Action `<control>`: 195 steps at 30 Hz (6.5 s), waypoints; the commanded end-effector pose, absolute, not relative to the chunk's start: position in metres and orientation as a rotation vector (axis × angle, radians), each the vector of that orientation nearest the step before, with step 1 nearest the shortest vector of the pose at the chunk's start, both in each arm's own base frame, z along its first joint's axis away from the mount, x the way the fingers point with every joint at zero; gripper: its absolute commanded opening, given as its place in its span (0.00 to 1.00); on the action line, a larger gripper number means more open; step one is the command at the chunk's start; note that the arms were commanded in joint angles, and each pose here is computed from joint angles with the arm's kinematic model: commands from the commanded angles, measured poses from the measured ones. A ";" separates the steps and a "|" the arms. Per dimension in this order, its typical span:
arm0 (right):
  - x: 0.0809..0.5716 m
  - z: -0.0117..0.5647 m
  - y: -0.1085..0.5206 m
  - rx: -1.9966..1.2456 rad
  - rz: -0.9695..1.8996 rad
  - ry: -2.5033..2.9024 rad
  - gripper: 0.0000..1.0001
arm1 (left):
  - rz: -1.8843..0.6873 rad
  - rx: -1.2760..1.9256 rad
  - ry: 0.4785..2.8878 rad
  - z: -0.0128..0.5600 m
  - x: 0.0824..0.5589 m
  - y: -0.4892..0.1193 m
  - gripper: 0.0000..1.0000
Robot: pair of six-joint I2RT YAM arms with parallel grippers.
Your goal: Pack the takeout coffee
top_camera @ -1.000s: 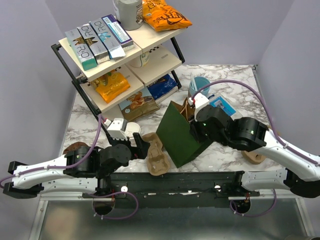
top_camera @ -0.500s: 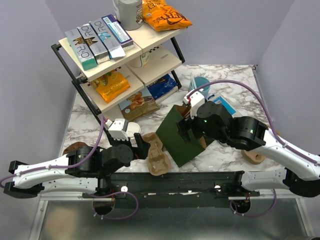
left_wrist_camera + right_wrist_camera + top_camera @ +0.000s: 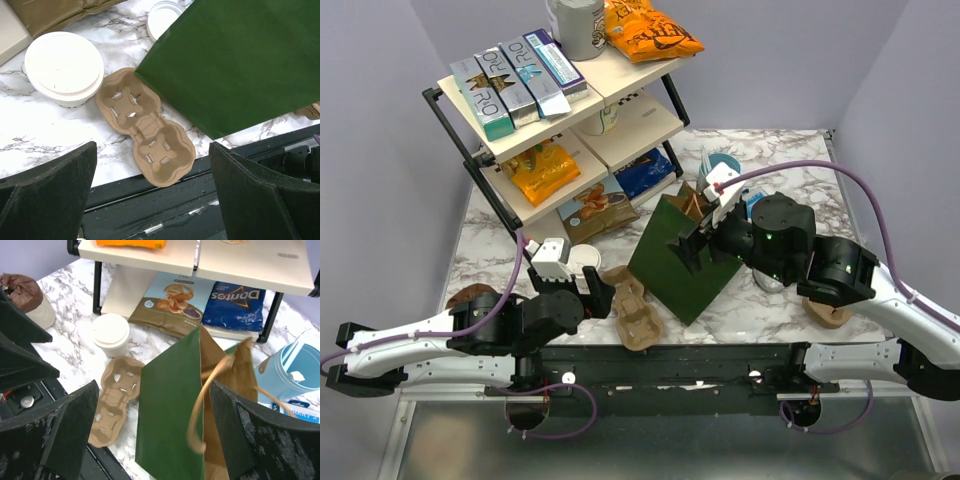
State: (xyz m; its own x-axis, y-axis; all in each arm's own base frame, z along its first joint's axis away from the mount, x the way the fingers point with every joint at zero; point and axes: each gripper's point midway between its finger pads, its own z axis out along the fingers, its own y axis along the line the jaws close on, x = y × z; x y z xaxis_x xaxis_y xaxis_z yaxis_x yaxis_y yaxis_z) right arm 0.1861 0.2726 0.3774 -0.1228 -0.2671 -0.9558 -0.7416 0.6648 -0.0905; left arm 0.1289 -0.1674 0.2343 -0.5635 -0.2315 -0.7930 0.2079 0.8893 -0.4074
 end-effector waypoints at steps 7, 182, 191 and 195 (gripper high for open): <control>0.157 0.379 0.273 -0.999 0.600 1.600 1.00 | -0.545 -0.057 2.061 0.237 0.135 -0.157 0.99; 0.175 0.469 0.209 -0.618 1.049 1.174 0.47 | -0.903 0.274 1.852 0.369 0.190 -0.300 0.00; 0.218 0.443 0.213 -0.379 1.100 1.406 0.46 | -0.929 0.227 1.896 0.369 0.192 -0.310 0.00; 0.262 0.421 0.201 -0.267 0.917 1.489 0.46 | -0.958 0.231 1.898 0.368 0.188 -0.311 0.00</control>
State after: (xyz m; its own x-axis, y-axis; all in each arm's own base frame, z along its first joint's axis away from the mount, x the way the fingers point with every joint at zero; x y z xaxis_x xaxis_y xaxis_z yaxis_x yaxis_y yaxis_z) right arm 0.2231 0.2145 0.4389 -0.1547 0.3536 -0.9225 -0.7951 0.5097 0.3287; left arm 0.1918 -0.3114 0.3599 -0.5093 -0.1999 -0.8371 0.5284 0.6951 -0.4875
